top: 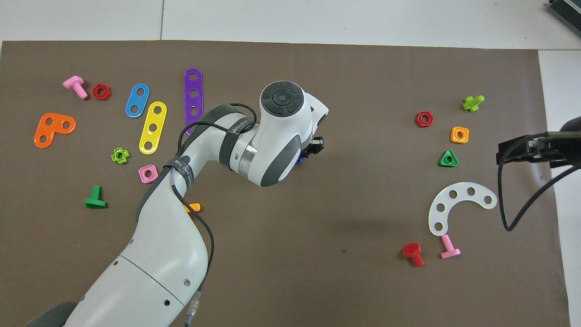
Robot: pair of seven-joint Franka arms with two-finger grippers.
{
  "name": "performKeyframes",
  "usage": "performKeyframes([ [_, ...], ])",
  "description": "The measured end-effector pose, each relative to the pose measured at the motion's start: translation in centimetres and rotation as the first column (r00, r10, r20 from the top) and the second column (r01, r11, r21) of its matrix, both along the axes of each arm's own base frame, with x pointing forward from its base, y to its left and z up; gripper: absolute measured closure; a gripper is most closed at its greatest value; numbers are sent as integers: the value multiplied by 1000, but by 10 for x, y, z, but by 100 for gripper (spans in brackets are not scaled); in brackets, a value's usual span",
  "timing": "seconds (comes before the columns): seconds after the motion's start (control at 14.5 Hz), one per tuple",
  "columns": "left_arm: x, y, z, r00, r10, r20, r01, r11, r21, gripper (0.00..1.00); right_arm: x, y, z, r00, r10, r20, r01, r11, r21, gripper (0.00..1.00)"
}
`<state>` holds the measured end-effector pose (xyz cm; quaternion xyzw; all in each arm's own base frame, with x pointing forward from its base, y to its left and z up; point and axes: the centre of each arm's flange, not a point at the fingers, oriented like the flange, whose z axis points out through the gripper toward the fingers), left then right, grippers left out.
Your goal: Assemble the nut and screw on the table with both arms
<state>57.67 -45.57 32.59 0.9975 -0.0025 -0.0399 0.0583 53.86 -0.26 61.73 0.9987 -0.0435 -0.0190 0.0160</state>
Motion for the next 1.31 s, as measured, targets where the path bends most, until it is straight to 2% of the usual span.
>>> performKeyframes([
  [0.41,0,2,-2,1000,0,25,0,1000,-3,53,0,0,0,1000,0,3,0,1000,0,0],
  [0.48,0,1,0,999,0,33,0,1000,-8,49,0,0,0,1000,0,3,0,1000,0,0],
  [0.69,0,-2,7,999,0,49,1,1000,-19,16,0,0,0,1000,0,4,0,1000,0,0],
  [0.76,3,-1,13,998,7,58,-5,1000,-24,3,0,0,0,1000,0,4,0,1000,0,0],
  [0.9,16,11,33,996,37,79,-35,999,-26,0,1,0,0,1000,0,5,0,1000,0,0],
  [1.04,38,40,55,993,83,84,-81,996,-25,0,1,0,0,1000,0,5,0,1000,1,0],
  [1.17,64,82,90,983,148,107,-144,989,-40,0,1,-1,0,1000,-1,5,1,1000,1,0],
  [1.31,87,149,142,962,236,138,-230,971,-61,0,1,-1,1,1000,-2,6,2,1000,1,0],
])
